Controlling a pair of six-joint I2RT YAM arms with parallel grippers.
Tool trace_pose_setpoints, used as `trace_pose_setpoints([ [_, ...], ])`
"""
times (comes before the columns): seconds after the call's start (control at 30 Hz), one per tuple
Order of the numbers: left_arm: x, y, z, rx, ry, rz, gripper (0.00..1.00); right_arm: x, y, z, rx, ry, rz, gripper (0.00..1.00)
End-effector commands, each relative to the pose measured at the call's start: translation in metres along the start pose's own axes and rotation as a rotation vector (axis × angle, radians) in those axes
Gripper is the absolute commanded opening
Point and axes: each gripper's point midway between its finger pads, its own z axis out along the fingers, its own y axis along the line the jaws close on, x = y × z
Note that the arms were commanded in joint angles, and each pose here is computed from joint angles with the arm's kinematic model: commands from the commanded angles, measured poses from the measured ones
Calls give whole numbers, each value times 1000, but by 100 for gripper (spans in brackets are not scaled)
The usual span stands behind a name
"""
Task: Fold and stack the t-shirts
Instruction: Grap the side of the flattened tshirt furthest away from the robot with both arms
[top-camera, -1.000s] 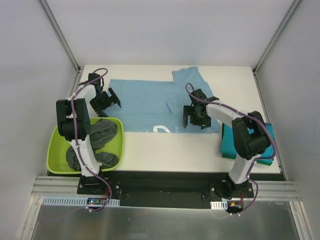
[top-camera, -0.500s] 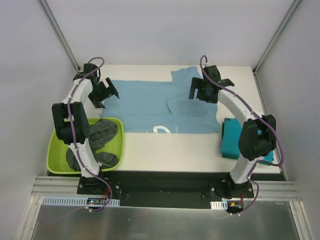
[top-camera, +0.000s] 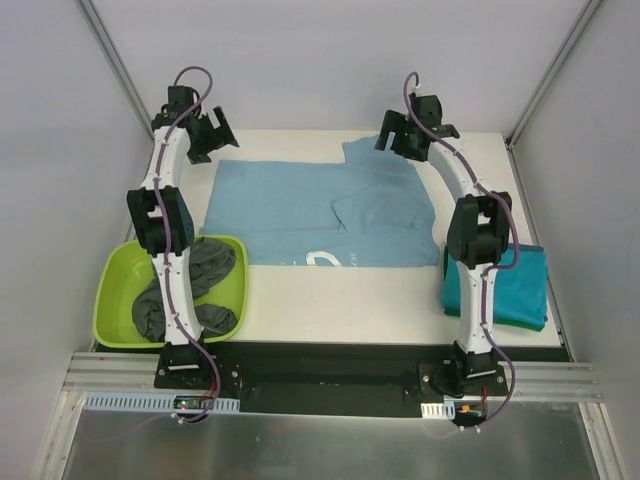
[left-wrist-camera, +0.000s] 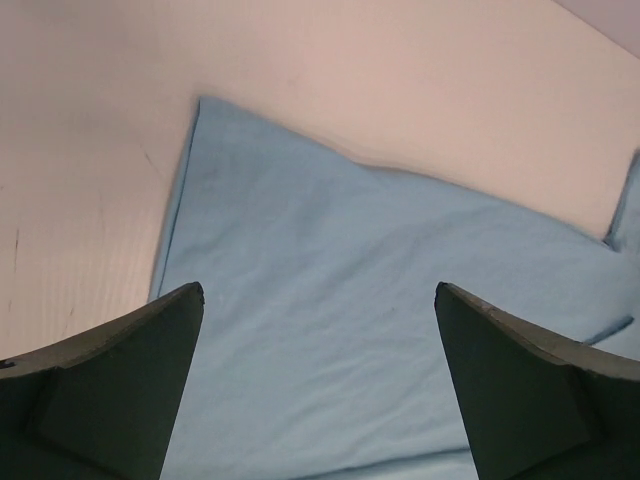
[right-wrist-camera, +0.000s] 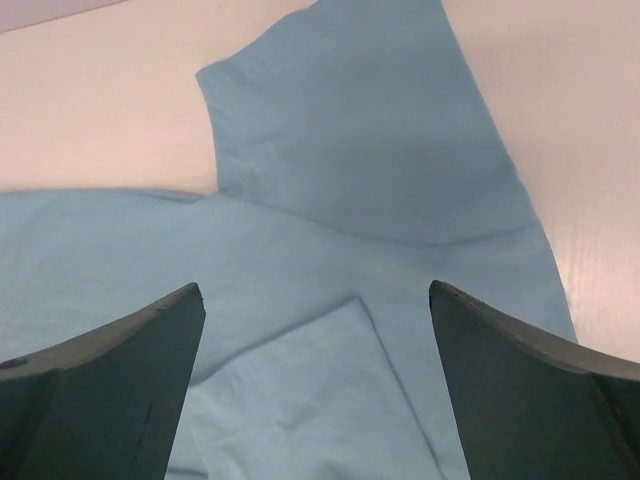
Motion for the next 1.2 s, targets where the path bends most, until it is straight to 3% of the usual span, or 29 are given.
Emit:
trace_pose_setpoints([
  [0.0, -15, 9, 26, -3, -17, 23, 99, -27, 7, 28, -79, -82, 13, 96],
  [0.2, -29, 39, 58, -128, -101, -53, 99, -42, -22, 72, -15, -172, 15, 96],
  [0.33, -27, 49, 81, -148, -116, -107, 99, -37, -27, 98, -18, -165, 56, 96],
  [0.67, 2, 40, 129, -19, -26, -254, 99, -7, -23, 114, -107, -71, 171, 96],
  [0.93, 8, 28, 129, -10, -18, -237, 81, 5, 3, 114, -268, -11, 175, 99],
  [1.0, 8, 35, 132, -70, -43, -204, 68, 6, 8, 115, -290, -4, 177, 94],
  [1.17, 10, 40, 130, -115, -53, -207, 59, 8, 9, 116, -309, 4, 178, 81],
])
